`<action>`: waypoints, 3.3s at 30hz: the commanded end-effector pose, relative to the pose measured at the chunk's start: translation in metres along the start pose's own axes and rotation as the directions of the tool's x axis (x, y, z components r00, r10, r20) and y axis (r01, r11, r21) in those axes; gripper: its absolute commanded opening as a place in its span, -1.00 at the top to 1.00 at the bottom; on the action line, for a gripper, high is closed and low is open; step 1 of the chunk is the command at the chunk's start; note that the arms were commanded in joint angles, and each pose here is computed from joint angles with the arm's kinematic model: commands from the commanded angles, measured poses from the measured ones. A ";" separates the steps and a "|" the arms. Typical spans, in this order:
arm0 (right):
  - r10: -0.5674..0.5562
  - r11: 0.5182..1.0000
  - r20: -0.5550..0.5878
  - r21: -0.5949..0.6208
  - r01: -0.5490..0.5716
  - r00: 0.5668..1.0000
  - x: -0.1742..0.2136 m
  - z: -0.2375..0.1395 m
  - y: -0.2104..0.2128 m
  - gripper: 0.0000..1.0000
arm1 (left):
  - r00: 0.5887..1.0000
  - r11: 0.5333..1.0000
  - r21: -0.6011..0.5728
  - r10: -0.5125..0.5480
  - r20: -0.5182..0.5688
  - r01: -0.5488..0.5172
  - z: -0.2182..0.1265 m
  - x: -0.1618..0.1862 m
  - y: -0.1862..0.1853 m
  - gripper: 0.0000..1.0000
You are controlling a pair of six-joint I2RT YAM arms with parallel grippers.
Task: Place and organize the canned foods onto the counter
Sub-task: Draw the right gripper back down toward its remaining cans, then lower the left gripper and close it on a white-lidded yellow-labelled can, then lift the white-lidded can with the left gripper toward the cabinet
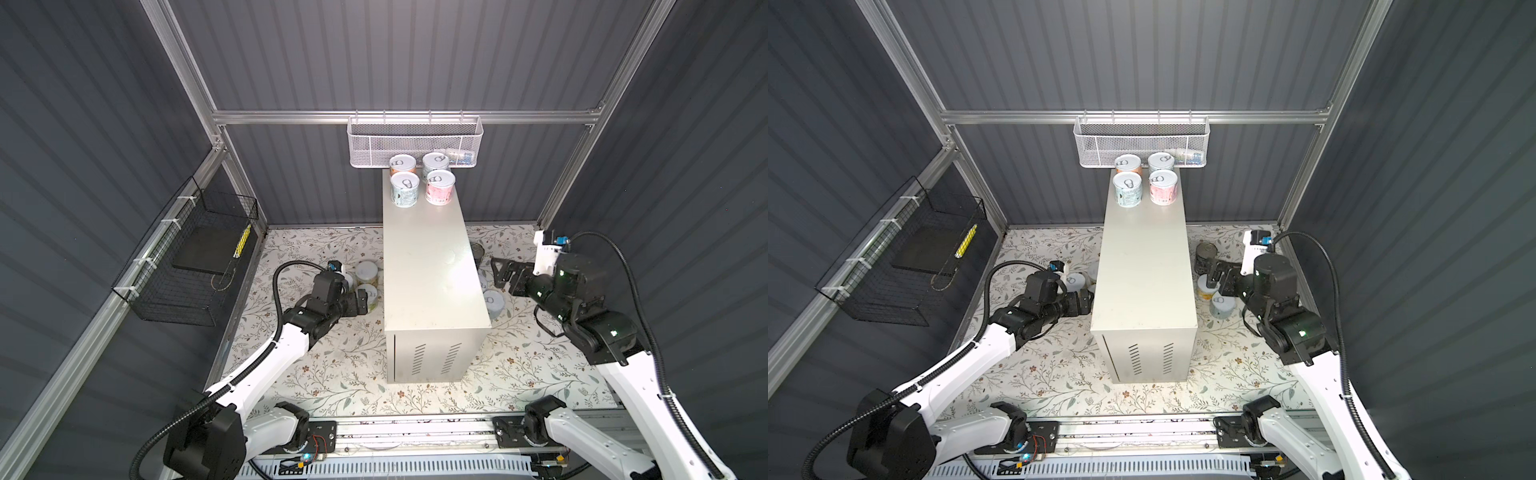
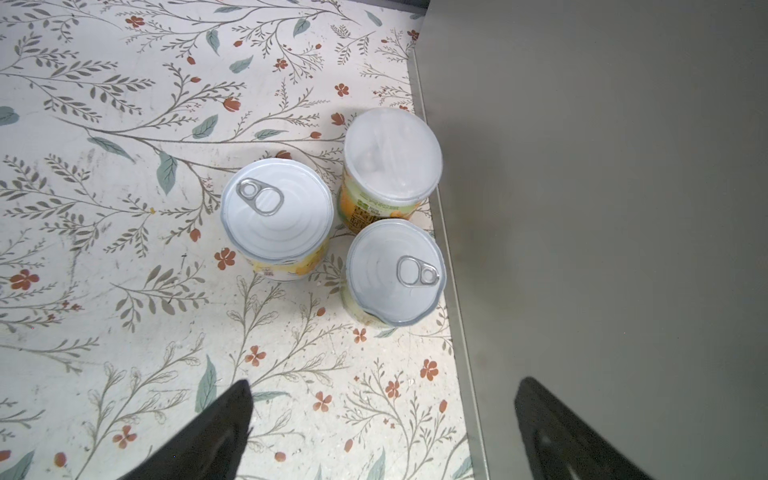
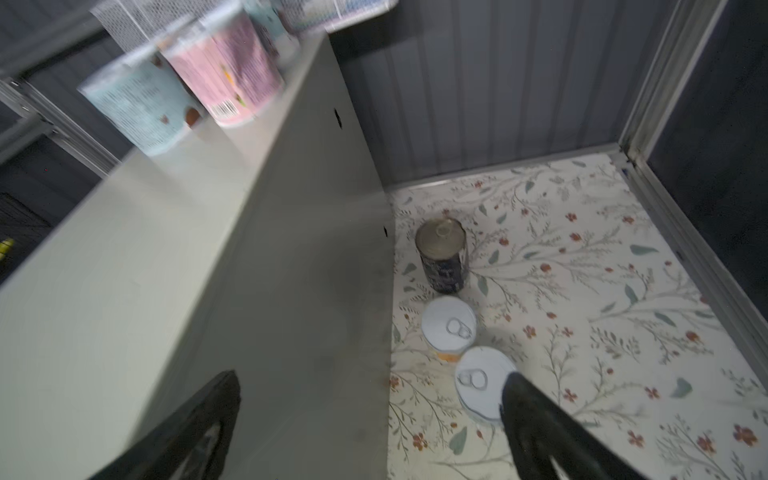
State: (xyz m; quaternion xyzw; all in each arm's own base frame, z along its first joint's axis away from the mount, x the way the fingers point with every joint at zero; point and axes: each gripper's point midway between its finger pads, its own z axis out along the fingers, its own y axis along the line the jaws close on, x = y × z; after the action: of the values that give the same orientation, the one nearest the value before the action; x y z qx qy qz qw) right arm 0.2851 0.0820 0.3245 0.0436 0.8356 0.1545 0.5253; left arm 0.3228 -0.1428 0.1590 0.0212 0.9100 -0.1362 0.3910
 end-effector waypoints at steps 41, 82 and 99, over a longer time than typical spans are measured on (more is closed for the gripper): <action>0.199 0.979 -0.135 0.076 -0.191 0.971 0.090 0.029 -0.039 -0.98 | 1.000 0.998 -0.048 0.026 -0.015 -0.027 0.106 0.043 -0.011 -0.95; 0.203 0.978 -0.159 0.085 -0.191 0.966 0.110 0.042 -0.045 -0.98 | 1.000 0.984 -0.177 0.024 -0.006 -0.025 0.140 0.062 0.003 -0.16; 0.216 0.958 -0.196 0.231 -0.169 0.957 0.150 0.063 -0.077 -0.98 | 0.997 0.984 -0.175 0.023 -0.068 -0.034 0.139 0.070 0.001 1.00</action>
State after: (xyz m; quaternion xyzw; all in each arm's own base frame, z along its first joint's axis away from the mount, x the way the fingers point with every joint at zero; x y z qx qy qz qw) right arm 0.2804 0.0615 0.1490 0.1525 0.8955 0.1251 0.3989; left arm 0.3876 -0.1856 0.0305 -0.0046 0.9141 -0.0601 0.4010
